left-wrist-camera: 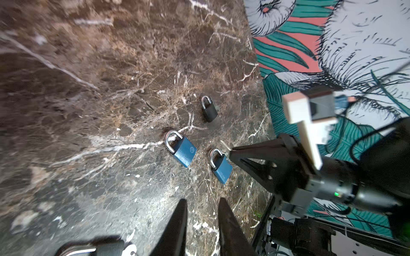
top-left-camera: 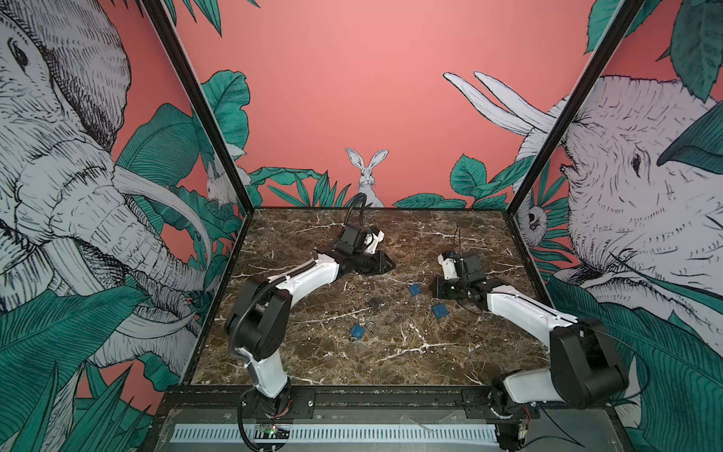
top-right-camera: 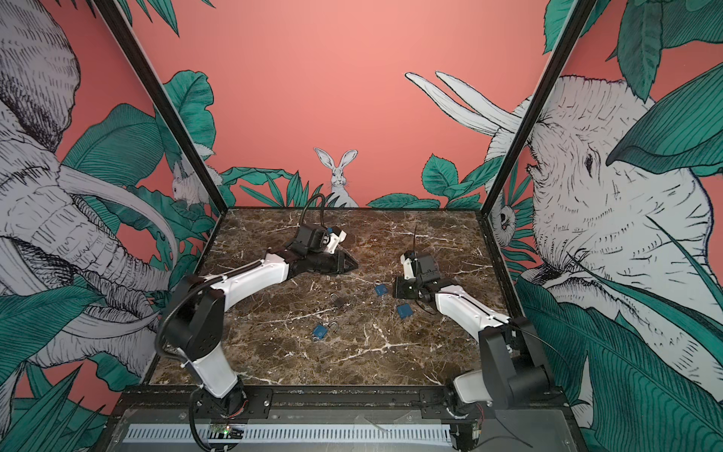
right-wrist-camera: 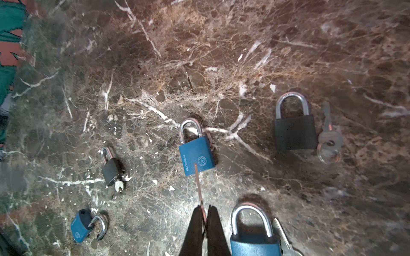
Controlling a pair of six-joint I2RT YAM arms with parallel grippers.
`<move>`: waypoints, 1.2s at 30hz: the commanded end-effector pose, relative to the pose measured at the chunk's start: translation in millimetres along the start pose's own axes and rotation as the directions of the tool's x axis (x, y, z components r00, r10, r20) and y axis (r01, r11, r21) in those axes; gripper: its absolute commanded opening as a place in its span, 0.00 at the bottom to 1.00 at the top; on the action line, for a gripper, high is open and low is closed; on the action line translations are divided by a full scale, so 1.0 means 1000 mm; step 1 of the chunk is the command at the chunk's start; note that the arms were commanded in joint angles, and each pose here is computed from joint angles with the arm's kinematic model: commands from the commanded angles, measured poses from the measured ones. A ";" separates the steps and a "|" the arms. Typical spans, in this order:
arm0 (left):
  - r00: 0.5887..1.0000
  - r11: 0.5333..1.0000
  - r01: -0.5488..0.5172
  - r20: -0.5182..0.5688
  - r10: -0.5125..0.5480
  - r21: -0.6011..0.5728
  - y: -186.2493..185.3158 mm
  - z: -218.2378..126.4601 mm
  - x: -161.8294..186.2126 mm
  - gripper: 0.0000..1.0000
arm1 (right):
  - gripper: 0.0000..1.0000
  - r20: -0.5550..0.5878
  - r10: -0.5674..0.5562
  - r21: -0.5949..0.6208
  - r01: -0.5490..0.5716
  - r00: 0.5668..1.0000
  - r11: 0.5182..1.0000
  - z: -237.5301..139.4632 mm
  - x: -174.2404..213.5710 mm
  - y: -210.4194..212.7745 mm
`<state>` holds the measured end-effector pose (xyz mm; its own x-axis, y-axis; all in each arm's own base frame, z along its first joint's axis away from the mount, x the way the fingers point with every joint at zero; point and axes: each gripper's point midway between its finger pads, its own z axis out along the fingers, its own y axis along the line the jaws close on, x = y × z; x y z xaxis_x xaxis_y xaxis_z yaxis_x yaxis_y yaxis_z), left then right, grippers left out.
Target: Lock with the key
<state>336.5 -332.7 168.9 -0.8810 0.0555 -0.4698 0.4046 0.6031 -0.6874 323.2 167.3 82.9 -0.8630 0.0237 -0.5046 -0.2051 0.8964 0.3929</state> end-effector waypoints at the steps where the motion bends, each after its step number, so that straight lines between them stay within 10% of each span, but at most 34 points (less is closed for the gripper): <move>1: 0.992 0.997 -0.051 0.113 0.057 -0.054 -0.001 -0.027 -0.010 0.28 | 0.00 0.028 -0.048 0.053 0.046 0.998 0.998 0.010 -0.014 -0.003; 11: 0.976 0.994 -0.029 0.210 0.051 -0.103 0.007 -0.075 -0.007 0.30 | 0.00 -0.048 -0.054 0.078 0.058 0.997 0.995 0.047 -0.016 -0.010; 36: 0.981 0.994 0.012 0.195 0.008 -0.104 0.021 -0.067 0.006 0.30 | 0.17 -0.074 -0.054 0.082 0.060 0.996 0.995 0.058 -0.015 -0.012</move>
<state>323.2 -268.5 186.2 -0.8219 -0.0801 -0.5640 0.3627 0.6899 -0.6265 360.3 177.5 35.2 -0.8924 -0.0528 -0.4481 -0.2043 0.9328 0.2969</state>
